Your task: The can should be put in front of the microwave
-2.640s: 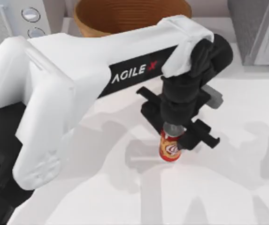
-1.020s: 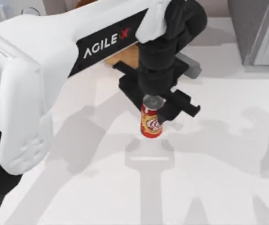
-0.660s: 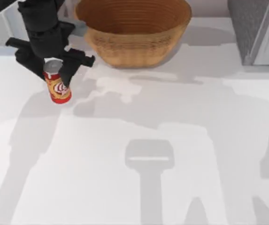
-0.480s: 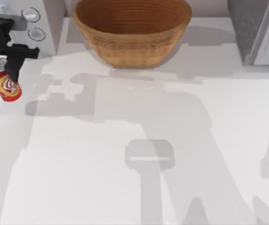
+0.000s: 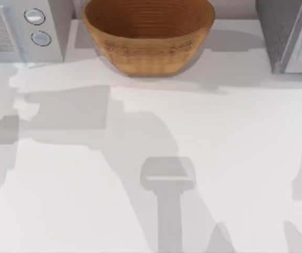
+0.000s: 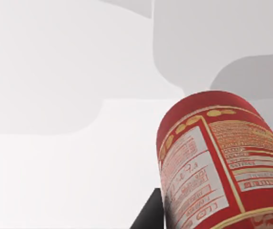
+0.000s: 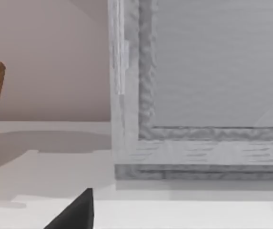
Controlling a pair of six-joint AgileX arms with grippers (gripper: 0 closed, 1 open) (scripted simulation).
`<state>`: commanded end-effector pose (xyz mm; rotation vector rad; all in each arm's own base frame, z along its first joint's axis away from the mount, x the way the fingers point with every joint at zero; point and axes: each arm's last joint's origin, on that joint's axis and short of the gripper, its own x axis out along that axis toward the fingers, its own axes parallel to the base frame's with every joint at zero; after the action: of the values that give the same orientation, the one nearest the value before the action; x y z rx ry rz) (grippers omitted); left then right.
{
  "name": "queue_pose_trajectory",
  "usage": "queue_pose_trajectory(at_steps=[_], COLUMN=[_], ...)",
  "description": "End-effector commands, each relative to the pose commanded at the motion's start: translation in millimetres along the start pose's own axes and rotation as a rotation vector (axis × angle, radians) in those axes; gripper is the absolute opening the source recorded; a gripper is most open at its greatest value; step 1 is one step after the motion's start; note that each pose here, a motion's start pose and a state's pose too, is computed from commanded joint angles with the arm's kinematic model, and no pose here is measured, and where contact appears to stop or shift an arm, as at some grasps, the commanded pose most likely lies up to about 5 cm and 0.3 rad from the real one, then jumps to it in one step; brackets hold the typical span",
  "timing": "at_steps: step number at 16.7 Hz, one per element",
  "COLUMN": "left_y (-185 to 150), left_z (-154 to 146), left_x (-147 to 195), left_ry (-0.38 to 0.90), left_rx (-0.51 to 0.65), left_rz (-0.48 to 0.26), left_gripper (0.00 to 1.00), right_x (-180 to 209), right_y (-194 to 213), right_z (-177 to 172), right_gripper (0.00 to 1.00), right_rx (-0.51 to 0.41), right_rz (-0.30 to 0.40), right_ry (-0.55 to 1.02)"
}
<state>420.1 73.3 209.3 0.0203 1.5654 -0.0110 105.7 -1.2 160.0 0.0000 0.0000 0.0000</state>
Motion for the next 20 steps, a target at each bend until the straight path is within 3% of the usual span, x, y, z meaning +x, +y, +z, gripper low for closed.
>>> queue_pose_trajectory(at_steps=[11, 20], left_y=[0.0, 0.0], left_z=[0.0, 0.0], left_x=[8.0, 8.0], left_ry=[0.0, 0.0], left_rx=[0.0, 0.0], left_rz=[0.0, 0.0], left_gripper=[0.0, 0.68], right_x=[0.0, 0.0], right_y=[0.0, 0.0], right_z=[0.0, 0.0], right_gripper=[1.0, 1.0], right_rx=[0.0, 0.0], right_rz=[0.0, 0.0], right_ry=[0.0, 0.0])
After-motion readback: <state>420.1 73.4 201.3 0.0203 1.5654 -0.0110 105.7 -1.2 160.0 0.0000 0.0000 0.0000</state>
